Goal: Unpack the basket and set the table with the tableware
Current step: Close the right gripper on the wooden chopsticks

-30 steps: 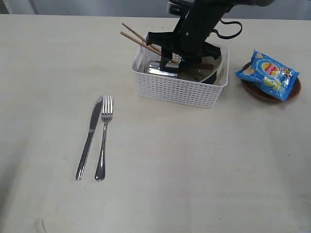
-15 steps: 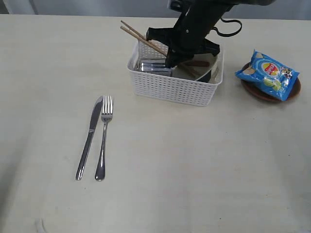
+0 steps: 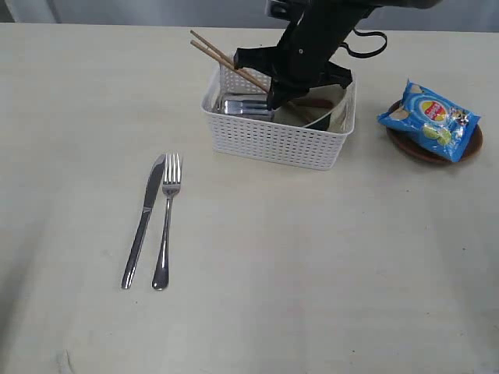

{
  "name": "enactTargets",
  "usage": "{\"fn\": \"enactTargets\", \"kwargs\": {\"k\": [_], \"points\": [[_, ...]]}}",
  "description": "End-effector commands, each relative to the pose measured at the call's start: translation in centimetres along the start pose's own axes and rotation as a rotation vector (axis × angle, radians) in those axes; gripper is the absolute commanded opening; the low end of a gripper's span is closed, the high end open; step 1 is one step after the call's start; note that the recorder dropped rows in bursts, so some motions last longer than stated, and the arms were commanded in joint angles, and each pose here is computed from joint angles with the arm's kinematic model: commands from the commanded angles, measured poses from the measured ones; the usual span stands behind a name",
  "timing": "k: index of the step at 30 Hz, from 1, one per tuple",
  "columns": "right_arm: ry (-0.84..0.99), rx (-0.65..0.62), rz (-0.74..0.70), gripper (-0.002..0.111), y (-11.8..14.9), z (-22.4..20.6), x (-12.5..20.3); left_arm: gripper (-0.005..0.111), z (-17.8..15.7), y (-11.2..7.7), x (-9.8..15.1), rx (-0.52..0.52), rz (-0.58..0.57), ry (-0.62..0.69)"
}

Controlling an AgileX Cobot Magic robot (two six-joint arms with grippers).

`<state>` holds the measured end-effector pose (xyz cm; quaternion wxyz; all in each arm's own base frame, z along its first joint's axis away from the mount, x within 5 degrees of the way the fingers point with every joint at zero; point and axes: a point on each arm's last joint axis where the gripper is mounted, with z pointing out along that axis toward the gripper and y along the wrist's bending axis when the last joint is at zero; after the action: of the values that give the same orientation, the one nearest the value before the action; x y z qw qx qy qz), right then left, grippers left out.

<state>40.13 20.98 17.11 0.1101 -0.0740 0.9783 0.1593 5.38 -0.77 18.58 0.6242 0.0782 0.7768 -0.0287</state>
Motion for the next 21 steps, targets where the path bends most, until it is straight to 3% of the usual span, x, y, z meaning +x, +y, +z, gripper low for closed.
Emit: {"fn": "enactTargets", "kwargs": {"k": [1,10,16,18,21], "points": [[0.045,0.009,-0.003,0.000,-0.4,0.3,0.4,0.000,0.0,0.0,0.0,-0.003,0.002,-0.009],[-0.068,0.022,-0.087,0.000,0.1,-2.7,-0.4,0.000,0.0,0.0,0.0,-0.003,0.002,-0.009],[-0.127,0.037,-0.238,0.000,0.4,-4.3,-0.8,0.000,0.0,0.0,0.0,-0.003,0.002,-0.009],[-0.137,0.040,-0.289,0.006,0.4,-4.3,-0.9,0.000,0.0,0.0,0.0,-0.003,0.002,-0.009],[-0.164,0.041,-0.320,0.028,0.5,-4.4,-1.1,0.000,0.0,0.0,0.0,-0.003,0.002,-0.009]]}}
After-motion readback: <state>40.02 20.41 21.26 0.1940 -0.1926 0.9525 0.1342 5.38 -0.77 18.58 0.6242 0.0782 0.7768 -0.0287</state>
